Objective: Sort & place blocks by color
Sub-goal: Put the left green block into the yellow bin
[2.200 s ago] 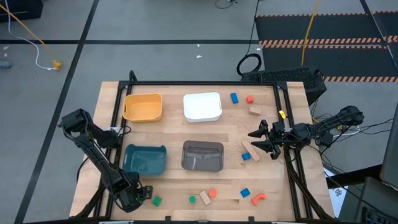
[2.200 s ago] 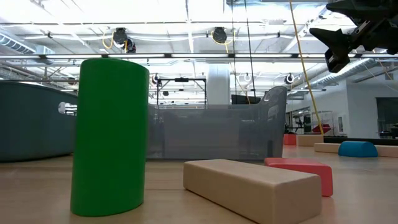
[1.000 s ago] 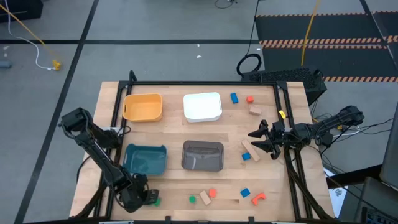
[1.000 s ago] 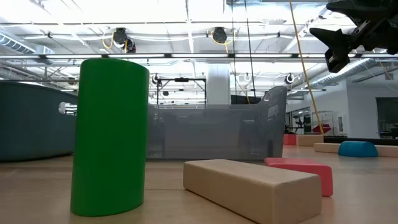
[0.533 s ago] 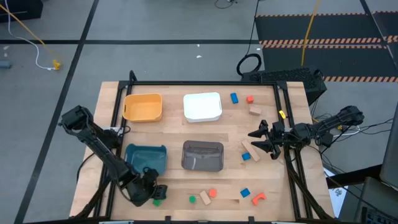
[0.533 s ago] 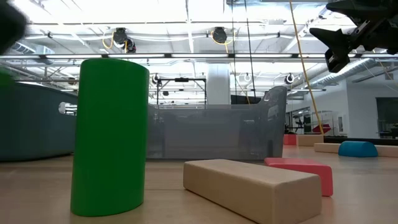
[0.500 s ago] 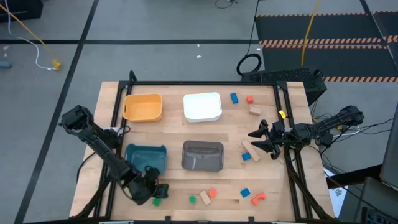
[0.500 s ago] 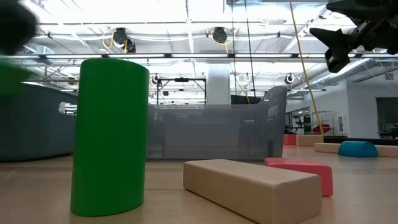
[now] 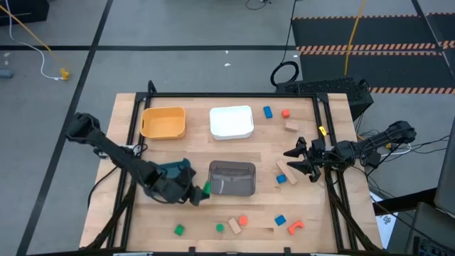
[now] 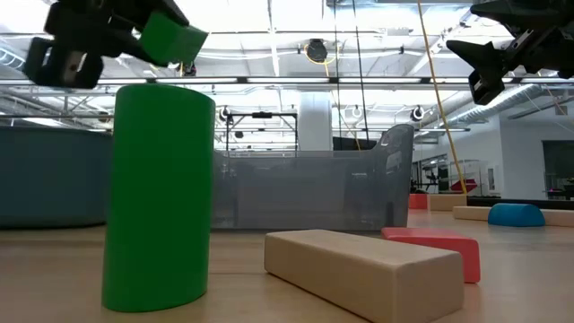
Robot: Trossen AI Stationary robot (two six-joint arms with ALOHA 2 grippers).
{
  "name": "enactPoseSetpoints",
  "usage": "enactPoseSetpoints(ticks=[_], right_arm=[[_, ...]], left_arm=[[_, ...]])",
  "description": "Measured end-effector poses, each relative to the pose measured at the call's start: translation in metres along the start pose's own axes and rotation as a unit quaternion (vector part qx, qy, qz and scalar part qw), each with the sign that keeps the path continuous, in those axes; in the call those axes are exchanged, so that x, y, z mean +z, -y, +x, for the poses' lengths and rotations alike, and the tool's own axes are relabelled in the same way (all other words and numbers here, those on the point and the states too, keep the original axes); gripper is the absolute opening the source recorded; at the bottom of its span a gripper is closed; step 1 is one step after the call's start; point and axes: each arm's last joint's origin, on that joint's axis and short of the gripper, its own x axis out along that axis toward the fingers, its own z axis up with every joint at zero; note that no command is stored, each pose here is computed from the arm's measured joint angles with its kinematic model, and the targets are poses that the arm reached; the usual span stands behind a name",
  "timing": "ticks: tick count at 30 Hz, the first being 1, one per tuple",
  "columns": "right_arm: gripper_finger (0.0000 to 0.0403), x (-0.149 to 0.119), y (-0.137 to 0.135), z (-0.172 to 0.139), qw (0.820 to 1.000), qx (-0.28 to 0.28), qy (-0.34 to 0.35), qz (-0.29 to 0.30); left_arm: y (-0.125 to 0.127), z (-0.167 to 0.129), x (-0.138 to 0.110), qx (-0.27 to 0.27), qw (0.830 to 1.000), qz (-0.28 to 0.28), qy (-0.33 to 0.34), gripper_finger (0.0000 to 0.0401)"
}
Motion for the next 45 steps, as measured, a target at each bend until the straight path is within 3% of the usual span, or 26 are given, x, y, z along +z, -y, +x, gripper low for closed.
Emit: enactPoseSetpoints(ticks=[3, 7, 13, 22, 32, 36, 45], right_arm=[[0.0208, 0.0, 0.0, 0.0, 1.0, 0.0, 0.0, 0.0], [0.0208, 0.0, 0.0, 0.0, 1.0, 0.0, 0.0, 0.0], [0.0208, 0.0, 0.0, 0.0, 1.0, 0.0, 0.0, 0.0], [0.0208, 0.0, 0.0, 0.0, 1.0, 0.0, 0.0, 0.0], [0.0208, 0.0, 0.0, 0.0, 1.0, 0.0, 0.0, 0.0], [0.0208, 0.0, 0.0, 0.0, 1.0, 0.0, 0.0, 0.0], [0.0208, 0.0, 0.0, 0.0, 1.0, 0.0, 0.0, 0.0]], left_arm=[[0.002, -0.009, 0.012, 0.0, 0.999, 0.033, 0.036, 0.014], [-0.008, -0.033, 0.033, 0.062, 0.988, 0.083, 0.114, 0.014], [-0.031, -0.065, 0.066, 0.183, 0.946, 0.108, 0.244, 0.014], [-0.071, -0.079, 0.105, 0.362, 0.885, 0.046, 0.291, 0.014], [-0.089, -0.076, 0.135, 0.447, 0.846, 0.05, 0.285, 0.0141], [-0.107, -0.065, 0.138, 0.482, 0.829, 0.036, 0.28, 0.0141], [-0.141, -0.043, 0.142, 0.474, 0.823, -0.011, 0.313, 0.016]])
